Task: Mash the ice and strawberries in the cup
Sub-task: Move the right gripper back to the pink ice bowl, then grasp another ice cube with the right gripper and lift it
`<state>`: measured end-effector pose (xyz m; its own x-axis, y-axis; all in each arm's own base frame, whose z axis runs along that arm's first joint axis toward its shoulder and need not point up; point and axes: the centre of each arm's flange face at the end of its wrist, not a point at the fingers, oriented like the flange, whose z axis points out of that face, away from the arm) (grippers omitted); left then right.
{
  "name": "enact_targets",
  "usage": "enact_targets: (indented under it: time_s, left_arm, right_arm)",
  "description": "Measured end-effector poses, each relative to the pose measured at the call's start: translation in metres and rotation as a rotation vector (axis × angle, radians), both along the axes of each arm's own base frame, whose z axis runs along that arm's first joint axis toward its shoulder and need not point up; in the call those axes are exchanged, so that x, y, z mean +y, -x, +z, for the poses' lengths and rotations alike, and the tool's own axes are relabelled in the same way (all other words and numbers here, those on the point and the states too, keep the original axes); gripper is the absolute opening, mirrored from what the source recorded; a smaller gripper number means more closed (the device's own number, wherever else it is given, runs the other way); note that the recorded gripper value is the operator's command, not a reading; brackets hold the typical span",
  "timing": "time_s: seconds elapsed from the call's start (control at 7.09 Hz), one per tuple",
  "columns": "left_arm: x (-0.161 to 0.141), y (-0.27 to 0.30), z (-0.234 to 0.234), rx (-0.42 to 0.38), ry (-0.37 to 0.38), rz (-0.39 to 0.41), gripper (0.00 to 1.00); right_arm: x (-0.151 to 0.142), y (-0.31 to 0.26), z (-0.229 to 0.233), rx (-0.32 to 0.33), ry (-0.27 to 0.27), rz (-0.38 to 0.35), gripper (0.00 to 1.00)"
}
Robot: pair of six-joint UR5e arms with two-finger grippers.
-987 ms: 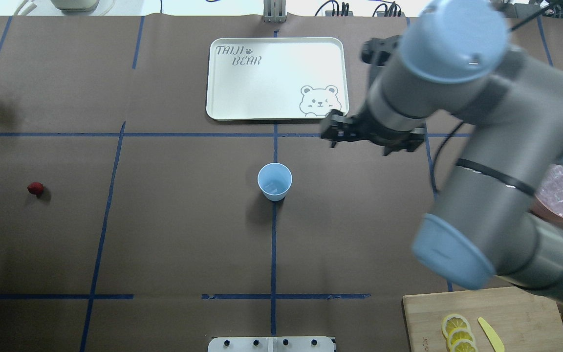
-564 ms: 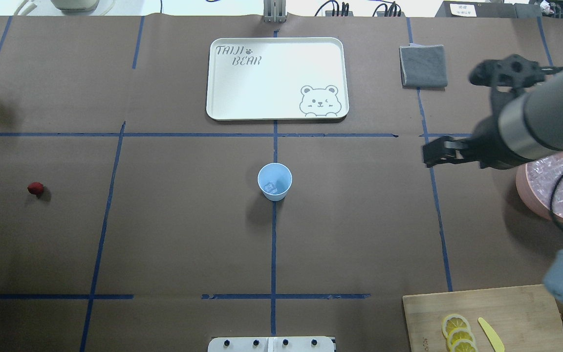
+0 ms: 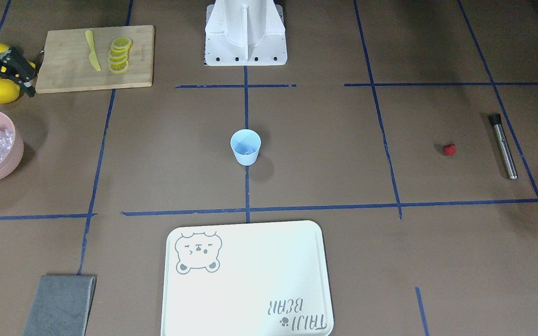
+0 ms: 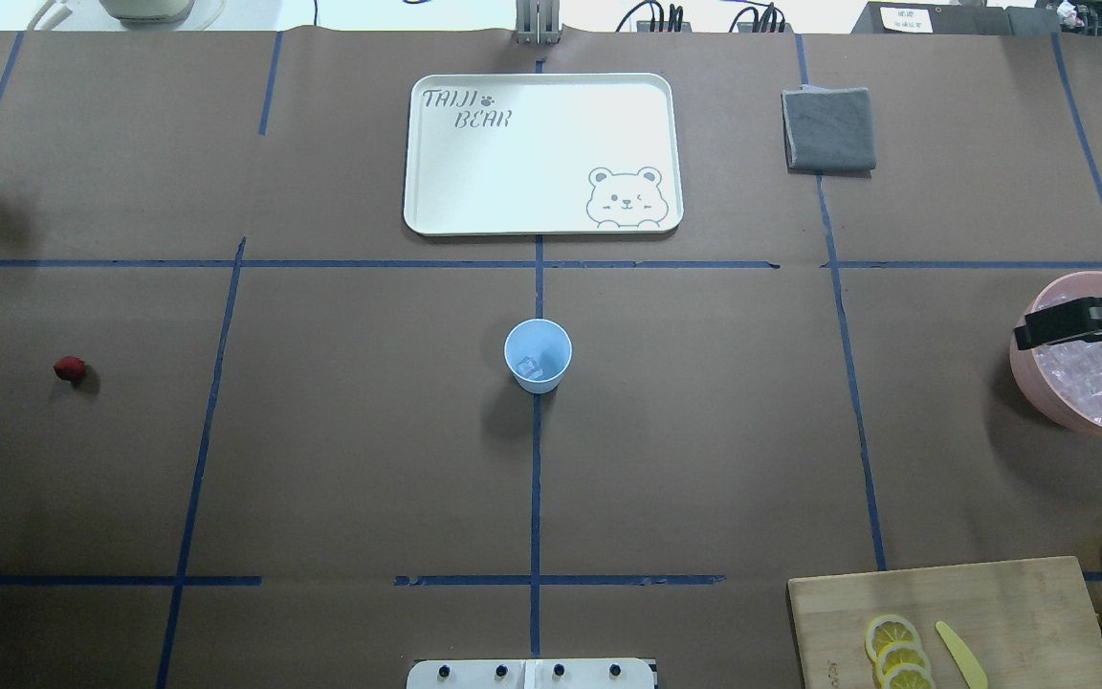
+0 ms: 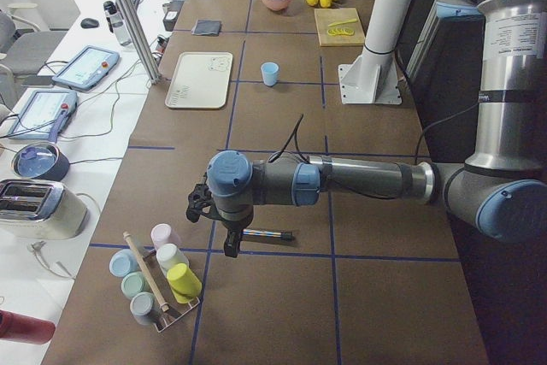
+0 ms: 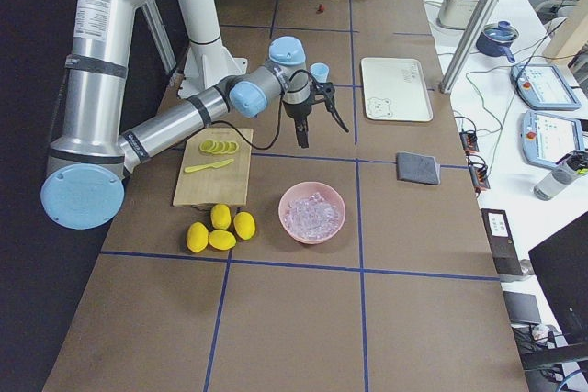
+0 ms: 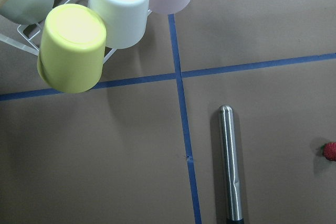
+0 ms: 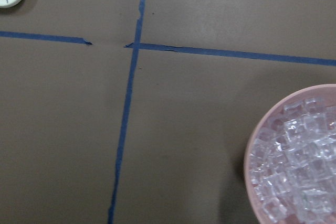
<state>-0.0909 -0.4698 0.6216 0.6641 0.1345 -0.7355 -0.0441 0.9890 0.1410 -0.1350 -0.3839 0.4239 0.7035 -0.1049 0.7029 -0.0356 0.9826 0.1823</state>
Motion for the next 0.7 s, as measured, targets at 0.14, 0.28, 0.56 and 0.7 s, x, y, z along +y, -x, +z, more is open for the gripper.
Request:
enact_targets:
  time_s: [0.14, 0.28, 0.56, 0.7]
  left_arm:
    - [0.002, 0.000, -0.001, 0.000, -0.001, 0.000, 1.00]
    - [0.003, 0.000, -0.001, 0.000, -0.002, 0.000, 1.00]
    - [0.003, 0.000, -0.004, -0.002, -0.008, 0.000, 1.00]
    - [0.003, 0.000, -0.005, -0.002, -0.010, 0.000, 1.00]
  right_arm:
    - [-0.003, -0.011, 0.026, 0.028, 0.003, -0.018, 0.99]
    - [-0.007, -0.017, 0.047, 0.051, 0.007, -0.030, 0.99]
    - [-0.017, -0.017, 0.082, 0.069, 0.017, -0.042, 0.98]
    - [-0.022, -0.015, 0.099, 0.075, 0.038, -0.045, 0.90]
